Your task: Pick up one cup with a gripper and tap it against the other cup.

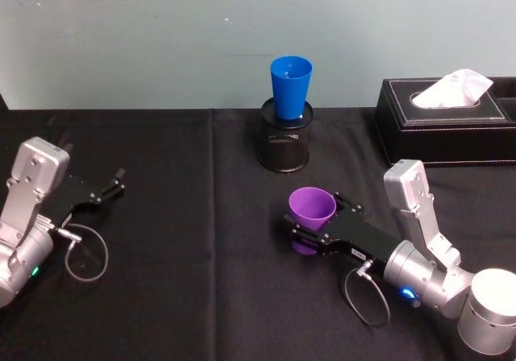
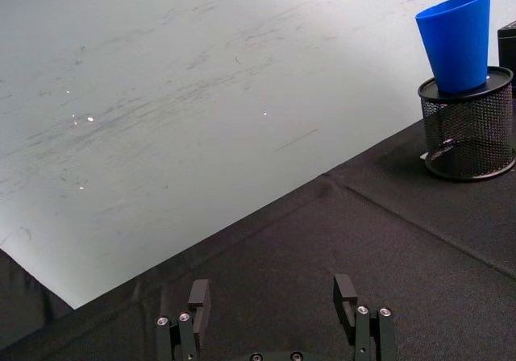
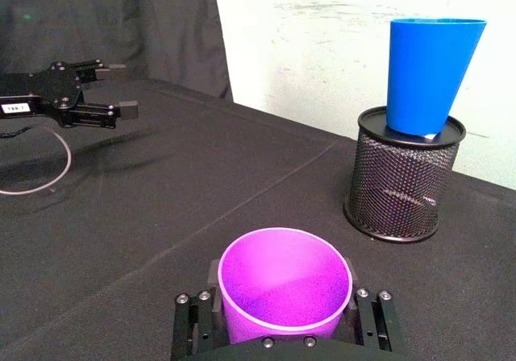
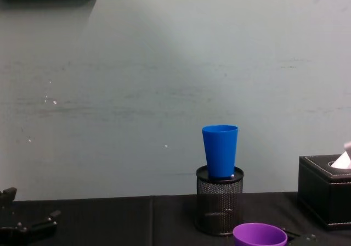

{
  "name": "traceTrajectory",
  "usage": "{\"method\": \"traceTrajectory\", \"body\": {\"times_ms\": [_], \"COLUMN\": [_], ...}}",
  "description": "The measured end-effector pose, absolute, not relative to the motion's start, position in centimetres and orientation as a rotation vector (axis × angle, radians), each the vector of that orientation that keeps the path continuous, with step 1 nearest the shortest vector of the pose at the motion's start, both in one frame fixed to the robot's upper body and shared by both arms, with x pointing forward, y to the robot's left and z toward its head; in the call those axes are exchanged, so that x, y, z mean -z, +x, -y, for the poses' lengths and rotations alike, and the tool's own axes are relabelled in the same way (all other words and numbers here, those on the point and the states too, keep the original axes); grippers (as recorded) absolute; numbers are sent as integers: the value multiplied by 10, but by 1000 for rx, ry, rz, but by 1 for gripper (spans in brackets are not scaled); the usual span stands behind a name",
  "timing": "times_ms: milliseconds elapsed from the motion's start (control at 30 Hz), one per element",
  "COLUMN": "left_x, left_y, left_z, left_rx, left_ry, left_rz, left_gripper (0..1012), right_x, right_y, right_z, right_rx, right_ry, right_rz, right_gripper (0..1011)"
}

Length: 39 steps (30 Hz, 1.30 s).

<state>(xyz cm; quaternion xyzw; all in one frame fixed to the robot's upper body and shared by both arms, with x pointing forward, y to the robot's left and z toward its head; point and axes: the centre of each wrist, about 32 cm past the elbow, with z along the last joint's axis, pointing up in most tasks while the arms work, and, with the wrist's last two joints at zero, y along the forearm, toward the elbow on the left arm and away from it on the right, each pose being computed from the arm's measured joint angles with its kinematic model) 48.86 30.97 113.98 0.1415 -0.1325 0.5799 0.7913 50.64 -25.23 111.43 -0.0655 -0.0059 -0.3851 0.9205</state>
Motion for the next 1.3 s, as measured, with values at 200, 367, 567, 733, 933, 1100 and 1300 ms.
{"method": "traceTrajectory", "body": {"times_ms": [200,367,567,733,933,1100,1300], "left_x": [-1140,-1140,-1140,-1140,-1140,-1140,-1140], "left_y": [489,489,489,489,489,489,489], "left_z": [-310,-310,-310,-310,-310,-310,-310], "left_rx": [-1248,-1248,-1248,-1248,-1248,-1248,-1248], "left_ry": [304,304,304,304,304,304,304], "left_rz": [285,285,285,285,285,285,285], "left_gripper": [1000,1000,1000,1000,1000,1000,1000], "right_x": [-1114,-1115,-1136,-1160,-1188,-1209,-1223], "right_y": [506,506,506,508,513,516,519], "right_z": [252,252,249,246,242,244,246], "right_rx": [792,792,776,751,737,739,743], "right_ry": [-134,-133,-122,-146,-142,-126,-112], "right_rz": [12,14,51,91,91,82,95], "right_gripper": [762,741,741,741,741,741,741]}}
